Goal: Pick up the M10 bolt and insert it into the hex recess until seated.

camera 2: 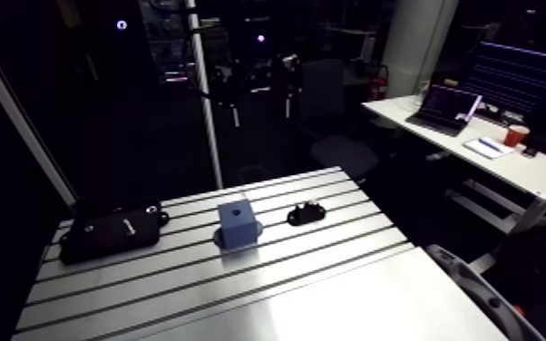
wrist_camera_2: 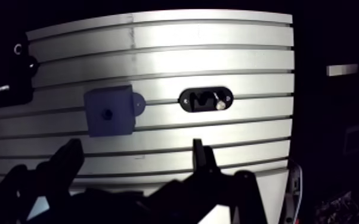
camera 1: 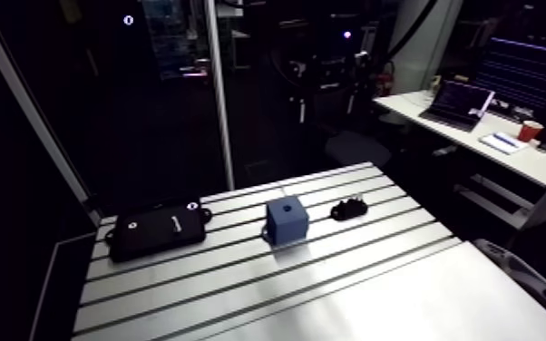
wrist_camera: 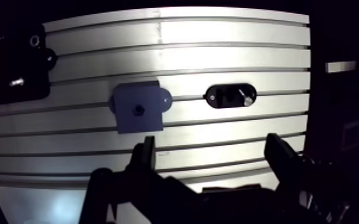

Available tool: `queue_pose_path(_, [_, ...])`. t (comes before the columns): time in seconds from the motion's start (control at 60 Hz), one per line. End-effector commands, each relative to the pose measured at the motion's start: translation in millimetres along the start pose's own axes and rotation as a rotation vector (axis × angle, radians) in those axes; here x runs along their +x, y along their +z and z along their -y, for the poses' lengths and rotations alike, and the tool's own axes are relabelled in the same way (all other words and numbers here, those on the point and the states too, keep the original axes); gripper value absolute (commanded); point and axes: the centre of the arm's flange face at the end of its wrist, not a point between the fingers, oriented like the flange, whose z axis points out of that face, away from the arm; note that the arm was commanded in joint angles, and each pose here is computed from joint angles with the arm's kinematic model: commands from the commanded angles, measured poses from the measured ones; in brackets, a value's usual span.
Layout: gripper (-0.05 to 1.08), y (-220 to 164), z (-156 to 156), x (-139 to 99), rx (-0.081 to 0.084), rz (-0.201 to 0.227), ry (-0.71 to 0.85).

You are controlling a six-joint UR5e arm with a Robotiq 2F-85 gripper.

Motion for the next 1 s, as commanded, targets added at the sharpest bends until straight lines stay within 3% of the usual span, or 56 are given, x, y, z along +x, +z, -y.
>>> queue_pose_path(0.017, [0.01, 19.4, -29.3, -5.2, 0.041, -0.05, 0.055])
queue_pose_path(0.15, [0.01, 27.7, -39.7, -9.2, 0.063, -0.055, 0.079])
queue_pose_path(0.3, [0.01, 48.1, -48.0, -9.0, 0.071, -0.048, 0.094])
queue_pose_path(1.0, [0.01, 93.6, -88.6, -17.9, 0.072, -0.02, 0.118])
